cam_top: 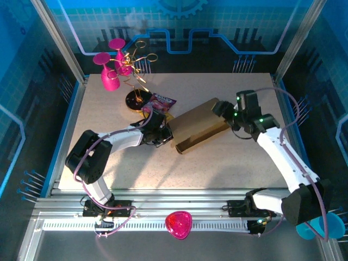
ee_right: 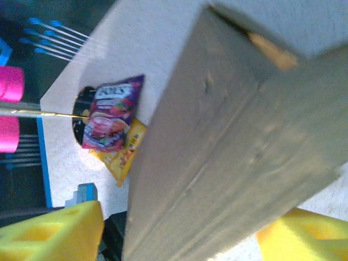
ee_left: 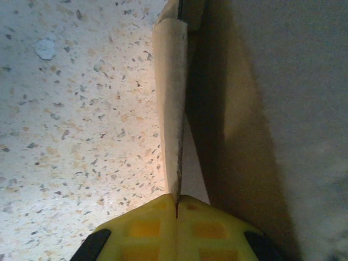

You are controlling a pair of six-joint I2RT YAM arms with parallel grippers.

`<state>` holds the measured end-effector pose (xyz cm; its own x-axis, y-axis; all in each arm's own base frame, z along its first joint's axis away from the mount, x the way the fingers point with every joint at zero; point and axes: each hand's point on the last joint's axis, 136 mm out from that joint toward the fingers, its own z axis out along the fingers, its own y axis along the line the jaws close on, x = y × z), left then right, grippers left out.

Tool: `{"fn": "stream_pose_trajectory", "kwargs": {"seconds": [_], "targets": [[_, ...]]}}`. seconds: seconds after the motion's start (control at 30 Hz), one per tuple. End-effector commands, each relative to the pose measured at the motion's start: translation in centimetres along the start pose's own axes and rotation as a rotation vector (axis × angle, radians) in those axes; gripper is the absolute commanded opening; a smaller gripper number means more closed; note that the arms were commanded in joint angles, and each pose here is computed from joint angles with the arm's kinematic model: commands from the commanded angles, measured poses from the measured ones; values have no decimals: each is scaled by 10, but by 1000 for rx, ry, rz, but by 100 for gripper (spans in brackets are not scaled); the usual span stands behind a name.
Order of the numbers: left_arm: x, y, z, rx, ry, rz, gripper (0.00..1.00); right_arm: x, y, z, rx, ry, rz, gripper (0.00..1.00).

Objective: Fold the paper box

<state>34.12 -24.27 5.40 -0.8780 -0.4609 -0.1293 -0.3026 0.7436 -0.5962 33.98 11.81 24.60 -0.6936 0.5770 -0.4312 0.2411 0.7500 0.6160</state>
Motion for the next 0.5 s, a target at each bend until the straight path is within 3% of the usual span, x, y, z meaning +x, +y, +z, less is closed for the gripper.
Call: {"fn": "stream_pose_trajectory", "kwargs": {"seconds": [0.0,0.1,0.27,0.47], "targets": [[5,18,-11,-64,19,61,0,-16,-10,-29,96,-35,-197,78],[3,23,-18,-76,22,103,0,-42,-1,-36,62,-88,-274,83],[0,26,-28,-81,29,160,0,-73,5,-19,-45,-61,-246,87],[-7,27,-34,-76,18,179,0,-60,-43,46,-23,173,-76,87]]}}
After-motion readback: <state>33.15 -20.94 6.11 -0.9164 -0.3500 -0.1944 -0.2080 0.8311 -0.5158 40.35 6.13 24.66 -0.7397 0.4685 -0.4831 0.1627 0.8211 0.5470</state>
